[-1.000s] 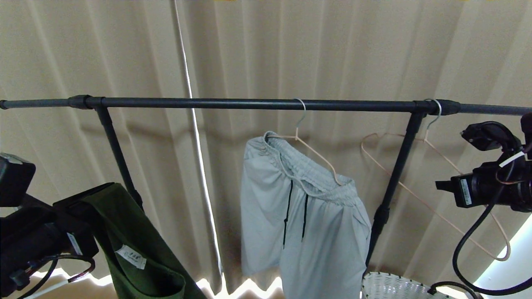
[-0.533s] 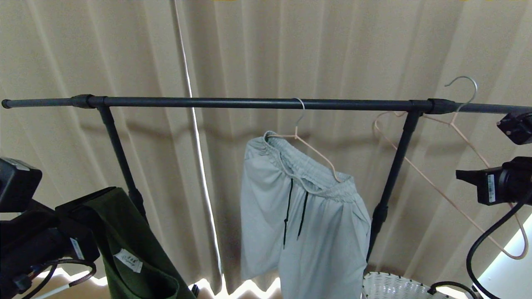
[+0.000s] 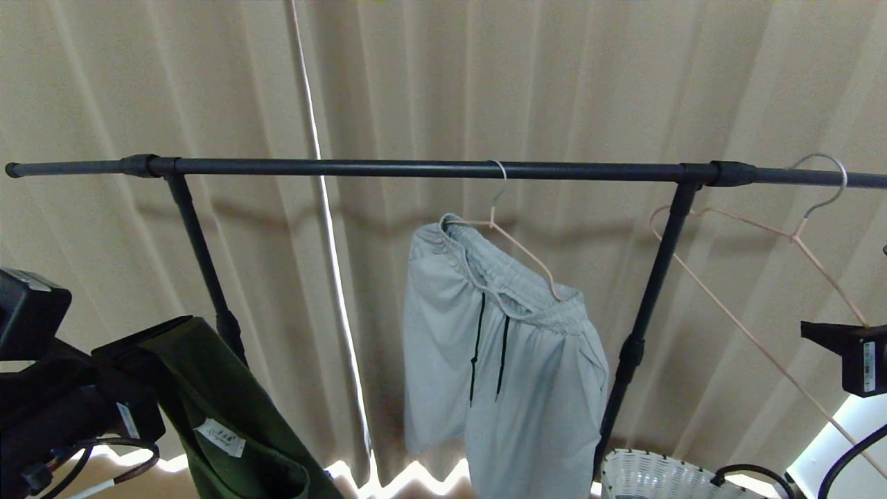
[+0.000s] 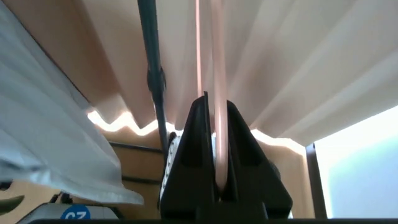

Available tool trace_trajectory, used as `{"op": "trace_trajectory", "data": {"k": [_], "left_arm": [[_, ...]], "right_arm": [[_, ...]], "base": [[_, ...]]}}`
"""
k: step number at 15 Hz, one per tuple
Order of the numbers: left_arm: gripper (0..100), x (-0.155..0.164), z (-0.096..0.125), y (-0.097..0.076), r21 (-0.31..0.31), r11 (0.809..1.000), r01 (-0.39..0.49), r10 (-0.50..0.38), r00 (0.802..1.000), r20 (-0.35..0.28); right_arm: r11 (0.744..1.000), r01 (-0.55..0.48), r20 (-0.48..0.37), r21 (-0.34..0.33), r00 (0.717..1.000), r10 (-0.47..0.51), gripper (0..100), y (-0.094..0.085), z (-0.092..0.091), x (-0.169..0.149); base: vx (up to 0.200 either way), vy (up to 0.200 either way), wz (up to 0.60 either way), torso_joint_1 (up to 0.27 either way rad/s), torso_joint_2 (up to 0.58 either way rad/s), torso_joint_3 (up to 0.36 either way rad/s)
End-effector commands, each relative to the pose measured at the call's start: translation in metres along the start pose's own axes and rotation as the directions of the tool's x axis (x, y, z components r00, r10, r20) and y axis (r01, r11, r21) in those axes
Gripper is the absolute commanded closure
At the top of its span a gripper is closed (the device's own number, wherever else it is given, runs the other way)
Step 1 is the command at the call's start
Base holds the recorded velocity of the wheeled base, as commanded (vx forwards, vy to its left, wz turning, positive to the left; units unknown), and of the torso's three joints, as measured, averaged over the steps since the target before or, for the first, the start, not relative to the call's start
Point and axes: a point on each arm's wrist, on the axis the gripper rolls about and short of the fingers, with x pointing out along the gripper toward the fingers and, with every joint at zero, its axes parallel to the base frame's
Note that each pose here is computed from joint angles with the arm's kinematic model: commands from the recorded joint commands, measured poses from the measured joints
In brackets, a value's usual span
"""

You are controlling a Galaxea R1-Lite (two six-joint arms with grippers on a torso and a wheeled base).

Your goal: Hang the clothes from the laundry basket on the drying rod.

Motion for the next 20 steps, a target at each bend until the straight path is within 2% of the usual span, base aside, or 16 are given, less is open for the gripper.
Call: {"op": "trace_trajectory", "data": {"k": [1,3,7,9,12,17,20], "left_arm": [[100,-0.005,0.004,0.002,-0.002,1.0,-0.014,0.014,1.0,0.028],[100,-0.009,-0.002,0.0,-0.006,1.0,-0.008,0.008,1.0,0.018],[100,-0.006,0.002,0.003,-0.013,1.0,-0.025,0.025,0.999,0.022],[100,0.003,-0.006,0.01,-0.019,0.998,-0.067,0.067,0.997,-0.042],[100,0.008,-0.008,0.012,-0.02,0.997,-0.08,0.079,0.995,-0.064],[100,0.009,-0.008,0.013,-0.035,0.996,-0.081,0.079,0.995,-0.064],[100,0.013,0.006,0.017,-0.034,0.995,-0.092,0.091,0.996,-0.023]], "right_arm": [[1.0,0.002,0.015,0.0,1.0,-0.002,100,0.0,-0.006,-0.009],[1.0,-0.002,-0.019,0.003,1.0,0.002,100,0.002,-0.021,-0.008],[1.0,-0.013,-0.019,0.0,1.0,0.013,100,0.003,-0.029,-0.013],[1.0,-0.015,-0.018,-0.001,1.0,0.015,100,0.004,-0.031,-0.015],[1.0,-0.015,-0.016,-0.002,1.0,0.015,100,0.004,-0.031,-0.016],[1.0,-0.017,-0.031,-0.002,0.999,0.017,100,0.004,-0.038,-0.016],[1.0,-0.023,-0.026,-0.002,0.999,0.023,100,0.005,-0.038,-0.017]], "base": [[-0.2,0.0,0.0,0.007,0.0,0.002],[-0.2,0.0,0.0,-0.012,0.0,0.01],[-0.2,0.0,0.0,-0.004,0.0,0.0],[-0.2,0.0,0.0,0.002,0.0,0.002],[-0.2,0.0,0.0,0.004,0.0,-0.004],[0.0,0.0,0.0,0.0,0.0,0.0],[0.0,0.0,0.0,0.0,0.0,0.0]]}}
